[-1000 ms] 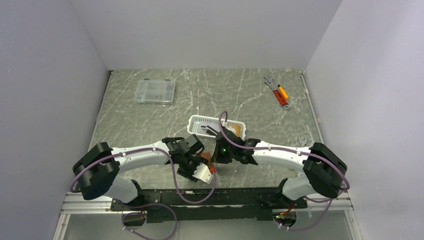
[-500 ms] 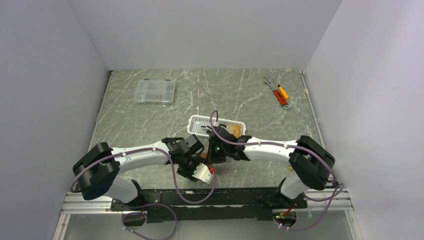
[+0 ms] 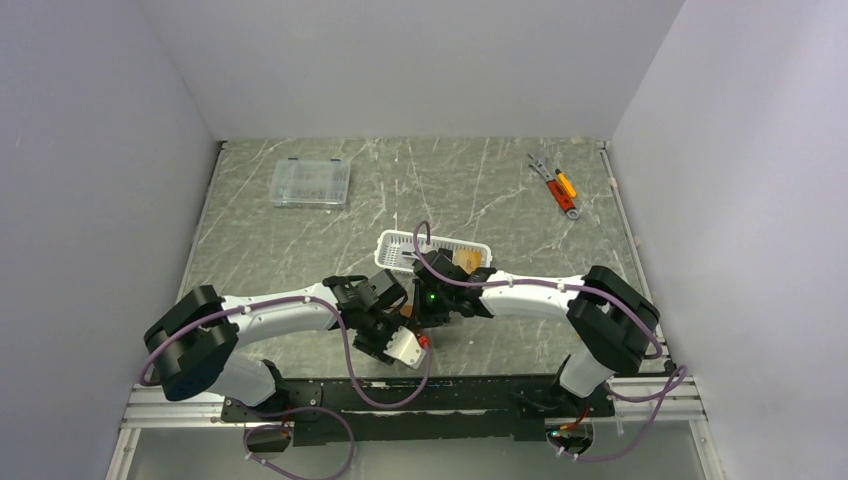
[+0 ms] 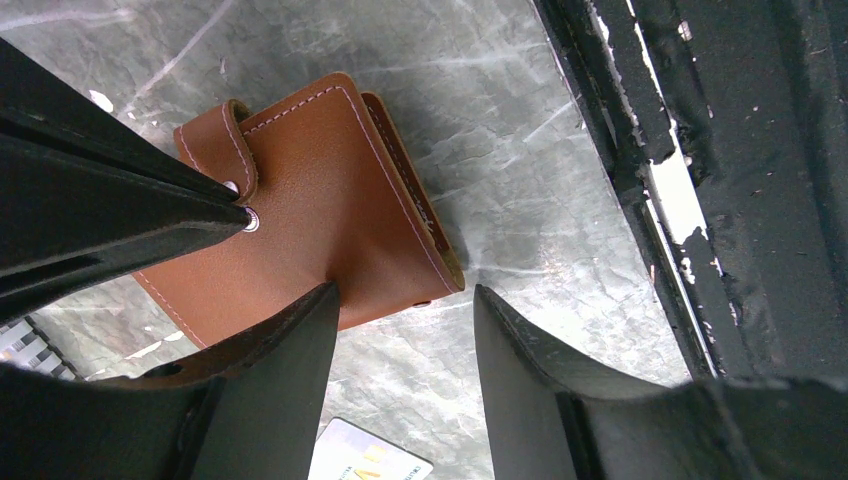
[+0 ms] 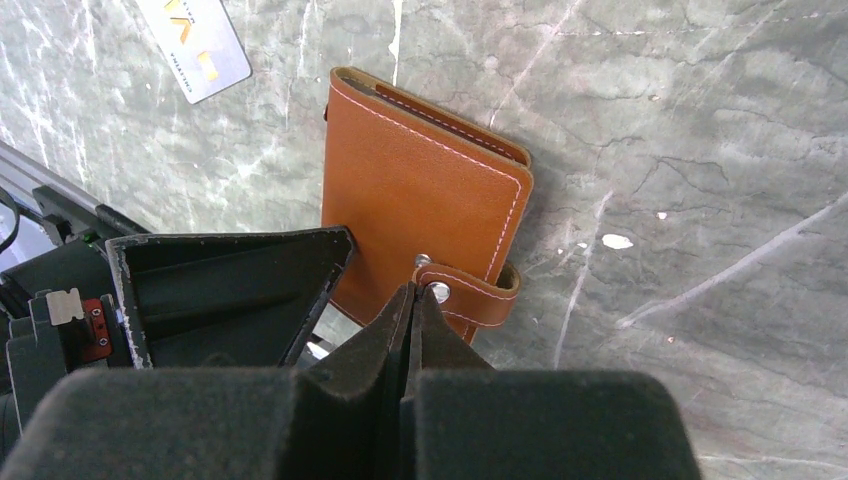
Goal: Put the credit cards into the card holder
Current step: Close the card holder at the center of the board.
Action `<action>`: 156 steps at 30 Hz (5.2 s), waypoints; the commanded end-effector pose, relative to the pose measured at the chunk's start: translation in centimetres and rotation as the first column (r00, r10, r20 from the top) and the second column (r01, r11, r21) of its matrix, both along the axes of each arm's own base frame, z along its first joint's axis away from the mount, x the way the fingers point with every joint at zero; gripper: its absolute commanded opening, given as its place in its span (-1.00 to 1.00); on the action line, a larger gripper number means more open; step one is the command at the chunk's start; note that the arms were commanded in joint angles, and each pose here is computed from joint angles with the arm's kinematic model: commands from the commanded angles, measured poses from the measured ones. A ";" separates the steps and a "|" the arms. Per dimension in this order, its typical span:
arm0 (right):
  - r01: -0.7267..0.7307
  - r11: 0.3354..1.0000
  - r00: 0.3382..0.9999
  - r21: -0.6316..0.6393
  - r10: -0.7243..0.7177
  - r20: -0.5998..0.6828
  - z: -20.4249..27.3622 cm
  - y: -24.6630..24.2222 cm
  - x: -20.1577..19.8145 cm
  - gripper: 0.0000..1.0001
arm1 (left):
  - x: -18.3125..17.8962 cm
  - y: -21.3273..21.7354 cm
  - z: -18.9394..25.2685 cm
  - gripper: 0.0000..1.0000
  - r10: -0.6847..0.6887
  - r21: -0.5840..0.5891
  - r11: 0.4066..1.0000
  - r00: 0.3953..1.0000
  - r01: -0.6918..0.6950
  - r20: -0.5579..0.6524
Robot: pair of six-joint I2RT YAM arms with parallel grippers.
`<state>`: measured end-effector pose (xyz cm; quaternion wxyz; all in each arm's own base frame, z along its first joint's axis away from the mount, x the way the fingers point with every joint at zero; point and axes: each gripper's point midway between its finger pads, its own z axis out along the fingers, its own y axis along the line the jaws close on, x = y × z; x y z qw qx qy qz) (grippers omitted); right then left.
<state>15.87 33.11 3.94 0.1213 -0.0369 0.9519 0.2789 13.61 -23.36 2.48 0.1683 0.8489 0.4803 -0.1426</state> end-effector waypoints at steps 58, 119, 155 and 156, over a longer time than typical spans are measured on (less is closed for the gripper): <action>0.008 0.981 1.000 0.192 -0.003 -0.027 1.9 3.6 0.7 -1.00 | 0.3 -0.4 0.3 0.15 -0.004 -0.023 1.000 0.999 0.005 0.043; 0.105 0.988 0.988 0.116 -0.090 -0.126 -1.1 0.7 1.0 -1.00 | 0.5 -0.5 0.4 0.14 -0.011 -0.030 0.999 0.998 0.013 0.056; 0.143 0.989 0.969 -0.025 -0.145 -0.198 -5.0 -2.0 0.4 -1.00 | 0.8 -0.7 0.9 0.13 -0.013 -0.038 0.999 0.997 0.016 0.073; 0.145 0.989 0.969 -0.027 -0.147 -0.199 -5.2 -2.2 0.3 -1.00 | 0.8 -0.7 0.9 0.13 -0.012 -0.037 0.999 0.997 0.014 0.071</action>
